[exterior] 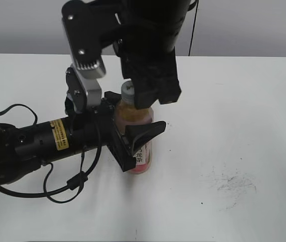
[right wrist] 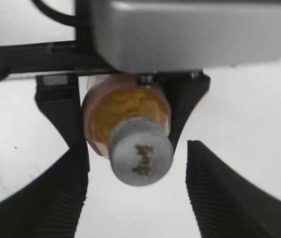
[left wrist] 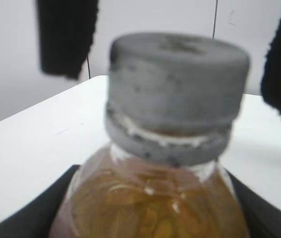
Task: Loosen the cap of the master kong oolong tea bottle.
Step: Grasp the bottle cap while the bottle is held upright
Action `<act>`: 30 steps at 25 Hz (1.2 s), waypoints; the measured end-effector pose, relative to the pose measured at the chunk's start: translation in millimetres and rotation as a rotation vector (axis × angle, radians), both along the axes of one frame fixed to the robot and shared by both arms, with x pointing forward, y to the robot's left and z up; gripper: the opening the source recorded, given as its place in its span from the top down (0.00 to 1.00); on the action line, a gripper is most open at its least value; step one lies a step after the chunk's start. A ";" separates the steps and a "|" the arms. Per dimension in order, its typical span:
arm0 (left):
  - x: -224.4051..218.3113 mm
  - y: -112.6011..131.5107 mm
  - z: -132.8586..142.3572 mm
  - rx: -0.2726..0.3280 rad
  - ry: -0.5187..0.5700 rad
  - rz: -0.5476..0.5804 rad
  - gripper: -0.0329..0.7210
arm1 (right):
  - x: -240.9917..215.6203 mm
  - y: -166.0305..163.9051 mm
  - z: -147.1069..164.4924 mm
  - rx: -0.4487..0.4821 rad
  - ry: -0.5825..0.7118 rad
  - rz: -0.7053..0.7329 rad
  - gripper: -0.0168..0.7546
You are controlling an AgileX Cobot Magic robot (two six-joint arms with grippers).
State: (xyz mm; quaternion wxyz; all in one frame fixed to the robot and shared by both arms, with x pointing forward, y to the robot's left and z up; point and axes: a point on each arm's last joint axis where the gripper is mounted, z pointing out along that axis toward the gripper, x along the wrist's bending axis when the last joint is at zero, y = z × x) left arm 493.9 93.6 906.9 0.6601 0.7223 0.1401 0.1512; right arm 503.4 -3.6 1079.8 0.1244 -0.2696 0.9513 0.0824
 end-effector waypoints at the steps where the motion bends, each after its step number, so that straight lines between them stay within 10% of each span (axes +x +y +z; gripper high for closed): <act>1: 0.2 0.1 0.1 -0.001 0.001 0.003 0.37 | 1.4 -1.3 0.0 0.013 0.014 -0.133 0.37; 10: 2.2 1.0 0.2 -0.011 0.017 0.028 0.37 | 3.3 -3.2 -0.1 0.163 0.165 -0.887 0.33; 30: 2.1 1.0 0.2 -0.010 0.015 0.027 0.37 | 1.7 2.2 1.0 0.261 0.268 -1.113 0.54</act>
